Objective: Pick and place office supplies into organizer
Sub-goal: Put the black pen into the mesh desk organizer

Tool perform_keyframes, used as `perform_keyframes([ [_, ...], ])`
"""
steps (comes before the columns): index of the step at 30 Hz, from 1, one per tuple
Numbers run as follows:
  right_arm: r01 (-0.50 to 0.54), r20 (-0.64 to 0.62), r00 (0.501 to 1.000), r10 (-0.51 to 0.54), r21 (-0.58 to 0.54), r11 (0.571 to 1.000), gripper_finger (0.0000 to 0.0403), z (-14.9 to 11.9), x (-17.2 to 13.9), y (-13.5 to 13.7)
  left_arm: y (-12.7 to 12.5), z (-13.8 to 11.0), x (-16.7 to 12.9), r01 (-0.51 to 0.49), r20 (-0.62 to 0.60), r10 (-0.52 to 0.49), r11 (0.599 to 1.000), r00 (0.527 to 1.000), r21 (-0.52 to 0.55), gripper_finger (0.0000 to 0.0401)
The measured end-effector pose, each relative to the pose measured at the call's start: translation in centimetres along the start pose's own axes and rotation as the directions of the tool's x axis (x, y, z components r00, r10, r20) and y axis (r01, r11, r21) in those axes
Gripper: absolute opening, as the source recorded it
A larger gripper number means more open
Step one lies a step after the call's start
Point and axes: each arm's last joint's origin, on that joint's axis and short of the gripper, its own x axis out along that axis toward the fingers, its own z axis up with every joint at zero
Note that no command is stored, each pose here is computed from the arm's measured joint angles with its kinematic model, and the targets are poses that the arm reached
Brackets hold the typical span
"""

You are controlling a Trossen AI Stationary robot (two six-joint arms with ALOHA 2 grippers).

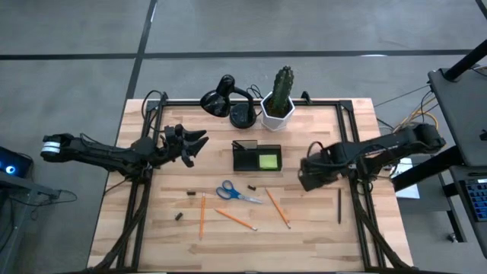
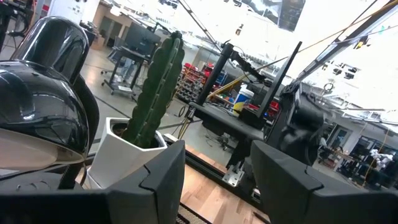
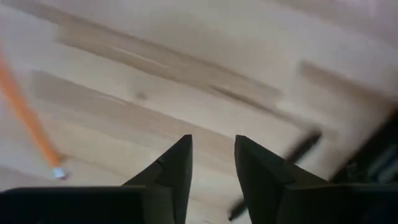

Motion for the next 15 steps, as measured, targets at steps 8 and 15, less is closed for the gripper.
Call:
perform_keyframes([
  [8,0.051,-0.068,0.997,-0.037,0.219,0.974,0.0148,-3.1,2.3,-3.8,0.0,0.0,0.0,0.000,0.000,0.000,1.000,1.000,0.000,0.0168],
  [15,-0.012,-0.042,0.999,0.026,0.296,0.955,0.0166,-4.8,2.0,-5.2,0.0,0.0,0.0,-0.001,-0.002,0.001,1.000,1.000,0.001,0.0168],
])
